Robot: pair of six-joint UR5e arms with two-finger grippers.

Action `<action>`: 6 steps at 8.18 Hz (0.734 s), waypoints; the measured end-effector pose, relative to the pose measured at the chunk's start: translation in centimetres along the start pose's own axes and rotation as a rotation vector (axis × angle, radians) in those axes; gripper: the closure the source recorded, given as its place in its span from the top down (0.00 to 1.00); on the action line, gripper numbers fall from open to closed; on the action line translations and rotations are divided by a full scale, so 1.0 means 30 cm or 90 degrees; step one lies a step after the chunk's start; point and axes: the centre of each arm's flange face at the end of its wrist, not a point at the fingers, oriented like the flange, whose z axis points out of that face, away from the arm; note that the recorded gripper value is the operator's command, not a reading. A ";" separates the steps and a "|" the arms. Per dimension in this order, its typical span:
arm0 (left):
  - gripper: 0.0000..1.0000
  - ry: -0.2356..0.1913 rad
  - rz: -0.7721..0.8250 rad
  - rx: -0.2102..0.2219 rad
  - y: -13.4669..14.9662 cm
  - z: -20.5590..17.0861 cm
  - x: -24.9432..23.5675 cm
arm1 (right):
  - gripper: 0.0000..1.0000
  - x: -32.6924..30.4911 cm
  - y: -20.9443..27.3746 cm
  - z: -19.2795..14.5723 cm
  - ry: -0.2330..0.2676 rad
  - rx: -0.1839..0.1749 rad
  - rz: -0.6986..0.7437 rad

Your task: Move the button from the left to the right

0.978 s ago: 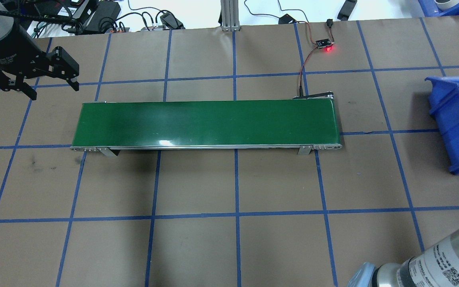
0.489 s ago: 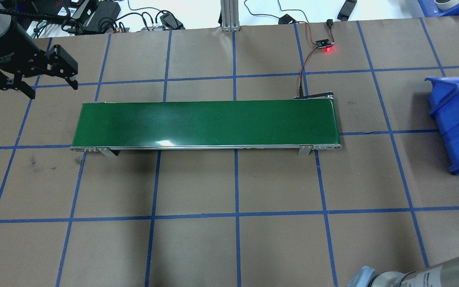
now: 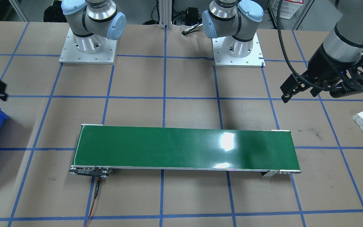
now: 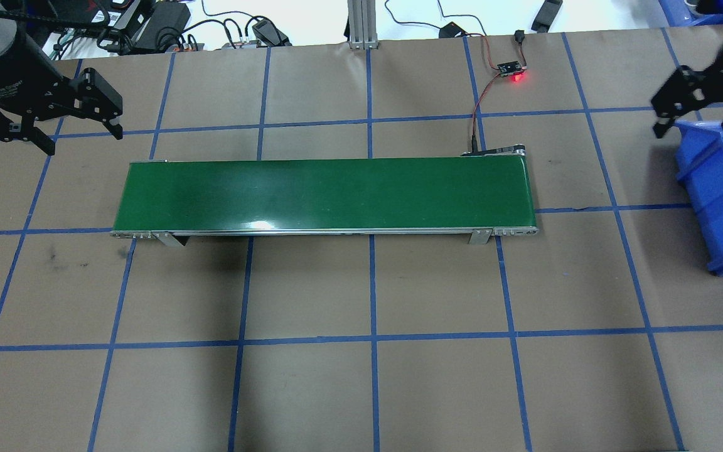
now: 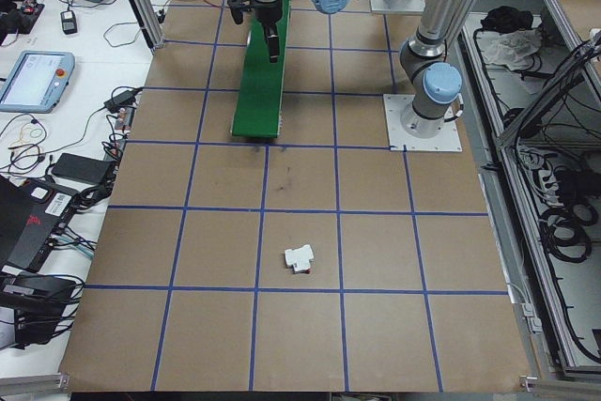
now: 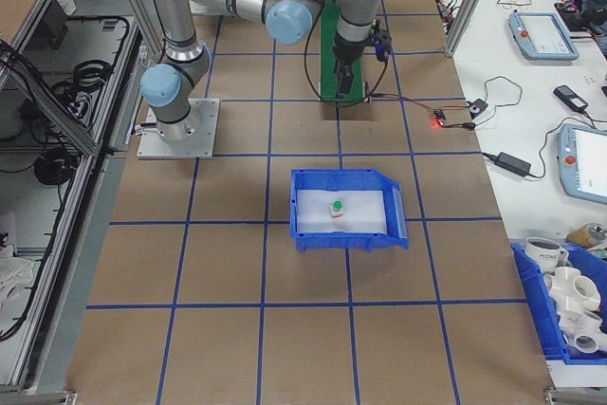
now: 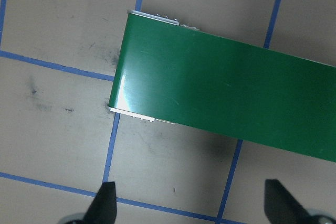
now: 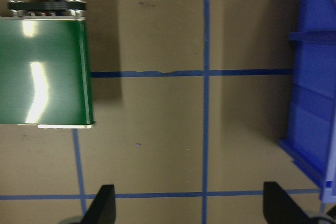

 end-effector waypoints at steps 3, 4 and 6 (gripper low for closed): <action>1.00 0.000 -0.001 -0.007 -0.002 0.021 -0.002 | 1.00 -0.561 0.060 -0.079 -0.015 0.034 0.014; 1.00 0.001 -0.001 -0.010 -0.005 0.030 -0.002 | 1.00 -0.673 0.094 -0.097 -0.019 0.045 0.008; 1.00 0.003 0.000 -0.010 -0.004 0.031 0.000 | 1.00 -0.798 0.123 -0.119 -0.027 0.076 -0.004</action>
